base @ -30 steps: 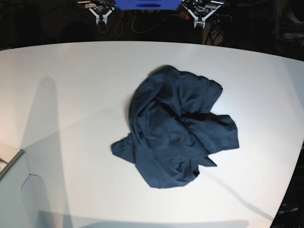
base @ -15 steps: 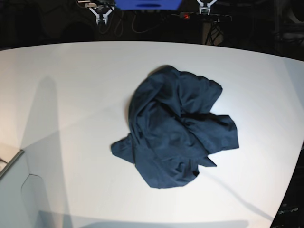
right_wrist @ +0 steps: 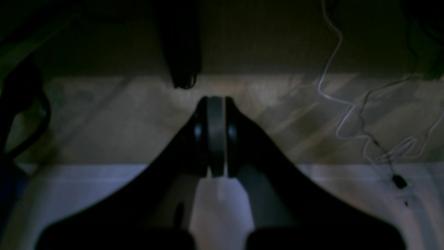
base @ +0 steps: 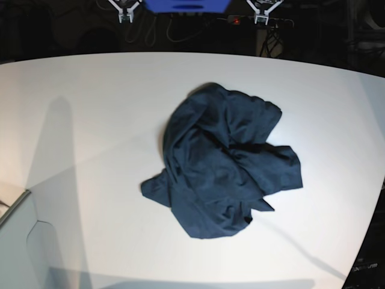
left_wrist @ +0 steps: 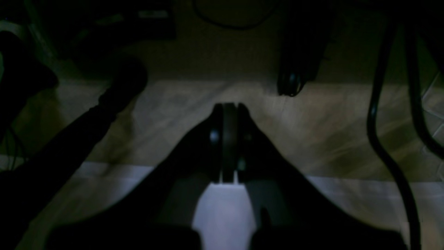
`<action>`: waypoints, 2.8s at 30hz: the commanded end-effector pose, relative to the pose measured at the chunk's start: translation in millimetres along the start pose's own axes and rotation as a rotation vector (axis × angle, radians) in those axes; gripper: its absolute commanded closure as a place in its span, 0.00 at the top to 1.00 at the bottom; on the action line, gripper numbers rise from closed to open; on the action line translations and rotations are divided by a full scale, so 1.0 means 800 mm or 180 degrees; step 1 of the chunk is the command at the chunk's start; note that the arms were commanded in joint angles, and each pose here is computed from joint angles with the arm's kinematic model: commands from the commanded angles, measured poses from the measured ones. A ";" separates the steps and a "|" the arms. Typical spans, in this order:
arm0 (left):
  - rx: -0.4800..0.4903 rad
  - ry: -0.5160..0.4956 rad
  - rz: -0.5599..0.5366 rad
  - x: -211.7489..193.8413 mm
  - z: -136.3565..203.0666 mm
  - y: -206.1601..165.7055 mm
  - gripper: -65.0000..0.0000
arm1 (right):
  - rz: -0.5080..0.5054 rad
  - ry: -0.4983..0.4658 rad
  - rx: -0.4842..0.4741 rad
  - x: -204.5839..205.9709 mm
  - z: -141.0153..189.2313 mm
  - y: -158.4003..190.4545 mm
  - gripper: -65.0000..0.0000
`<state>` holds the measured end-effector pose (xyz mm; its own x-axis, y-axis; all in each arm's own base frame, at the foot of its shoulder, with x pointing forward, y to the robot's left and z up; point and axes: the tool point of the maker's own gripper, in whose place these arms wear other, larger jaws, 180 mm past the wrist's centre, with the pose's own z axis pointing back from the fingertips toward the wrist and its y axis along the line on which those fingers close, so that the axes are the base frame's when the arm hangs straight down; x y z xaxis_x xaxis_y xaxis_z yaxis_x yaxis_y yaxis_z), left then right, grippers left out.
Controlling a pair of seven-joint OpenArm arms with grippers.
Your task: Layout the t-shirt on the table in an organized manner, then fold the t-shirt properly
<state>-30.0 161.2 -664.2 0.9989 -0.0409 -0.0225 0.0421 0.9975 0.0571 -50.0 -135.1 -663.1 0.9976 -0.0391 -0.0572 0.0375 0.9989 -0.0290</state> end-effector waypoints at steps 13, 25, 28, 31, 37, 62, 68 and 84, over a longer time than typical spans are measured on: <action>0.0015 -0.0831 -0.0124 -0.001 0.050 0.017 0.00 | 0.0053 -0.0714 -0.0055 -0.002 0.045 -0.022 0.00; 0.0102 -0.2077 0.0159 0.082 0.198 0.052 0.00 | 0.0123 -0.1766 -0.0087 0.071 0.160 -0.028 0.00; 0.0092 -0.2324 0.0392 0.101 0.233 0.067 0.00 | 0.0191 -0.2081 -0.0106 0.094 0.204 -0.033 0.00; 0.0107 -0.2635 0.0582 0.129 0.272 0.083 0.00 | 0.0212 -0.2379 -0.0096 0.118 0.246 -0.030 0.00; 0.0098 -0.3142 0.0613 0.179 0.332 0.088 0.01 | 0.0293 -0.2679 -0.0108 0.139 0.292 -0.032 0.00; -0.0313 -0.3081 0.0760 0.357 0.297 0.046 0.68 | 0.0303 -0.2795 -0.0080 0.150 0.306 -0.027 0.00; -0.0504 -0.2970 0.0704 0.348 0.288 0.001 0.66 | 0.0303 -0.2844 -0.0071 0.159 0.308 -0.025 0.00; -0.0124 -0.3039 0.1295 0.351 0.292 0.065 0.67 | 0.0396 -0.2933 -0.0086 0.174 0.312 -0.030 0.00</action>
<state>248.0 190.1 -443.6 0.5674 0.2919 0.7699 -0.2984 0.9444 -0.1381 99.4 -157.0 -428.1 0.6711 0.1101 0.7332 -0.0580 0.9937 -0.0961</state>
